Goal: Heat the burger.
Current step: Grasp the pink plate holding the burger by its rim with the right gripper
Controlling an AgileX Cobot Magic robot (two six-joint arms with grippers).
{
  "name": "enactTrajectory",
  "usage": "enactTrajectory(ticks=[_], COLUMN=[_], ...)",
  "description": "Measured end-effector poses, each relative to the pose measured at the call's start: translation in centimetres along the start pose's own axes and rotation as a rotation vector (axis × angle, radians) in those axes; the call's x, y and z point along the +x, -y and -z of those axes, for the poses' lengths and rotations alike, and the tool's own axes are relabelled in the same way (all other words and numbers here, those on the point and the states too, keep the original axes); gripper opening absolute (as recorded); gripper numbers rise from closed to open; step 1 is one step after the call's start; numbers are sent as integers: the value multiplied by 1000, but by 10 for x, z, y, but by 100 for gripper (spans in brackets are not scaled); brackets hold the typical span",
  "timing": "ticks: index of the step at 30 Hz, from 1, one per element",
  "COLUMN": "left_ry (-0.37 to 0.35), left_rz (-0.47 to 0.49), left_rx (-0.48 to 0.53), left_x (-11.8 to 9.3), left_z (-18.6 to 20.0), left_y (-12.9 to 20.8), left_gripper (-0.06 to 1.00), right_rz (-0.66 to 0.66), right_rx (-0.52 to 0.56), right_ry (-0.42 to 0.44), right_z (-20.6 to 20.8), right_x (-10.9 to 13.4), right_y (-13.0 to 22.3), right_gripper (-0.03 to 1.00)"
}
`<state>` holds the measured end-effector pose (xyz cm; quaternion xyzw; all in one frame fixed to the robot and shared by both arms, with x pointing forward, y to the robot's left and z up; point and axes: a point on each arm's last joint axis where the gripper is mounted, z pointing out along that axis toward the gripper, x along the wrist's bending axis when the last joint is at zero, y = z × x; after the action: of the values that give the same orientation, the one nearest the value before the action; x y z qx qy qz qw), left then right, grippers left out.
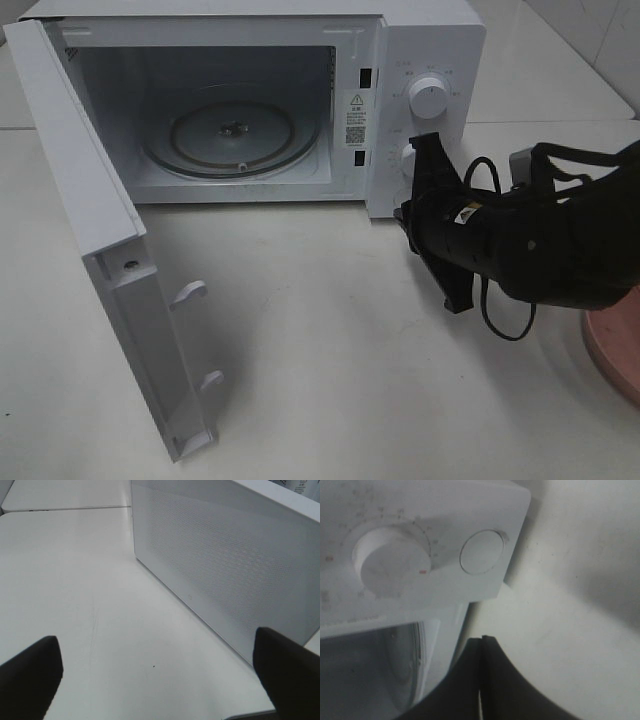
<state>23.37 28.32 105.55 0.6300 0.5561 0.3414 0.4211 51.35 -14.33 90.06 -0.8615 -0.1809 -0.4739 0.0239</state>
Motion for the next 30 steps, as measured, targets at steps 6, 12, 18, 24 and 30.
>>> enactTrajectory(ticks=[6, 12, 18, 24, 30], left_ry=[0, 0, 0, 0, 0], left_rz=[0, 0, 0, 0, 0], left_rx=[0, 0, 0, 0, 0], left_x=[0, 0, 0, 0, 0], left_z=[0, 0, 0, 0, 0], left_y=[0, 0, 0, 0, 0], left_gripper=[97, 97, 97, 97, 97], right_rz=[216, 546, 824, 1168, 1268], right_rx=[104, 259, 424, 576, 626], right_ry=[72, 178, 259, 302, 343], right_z=[16, 36, 51, 68, 78], right_x=[6, 5, 0, -6, -7], right_y=[5, 1, -8, -14, -18], right_gripper=[1, 3, 5, 6, 7])
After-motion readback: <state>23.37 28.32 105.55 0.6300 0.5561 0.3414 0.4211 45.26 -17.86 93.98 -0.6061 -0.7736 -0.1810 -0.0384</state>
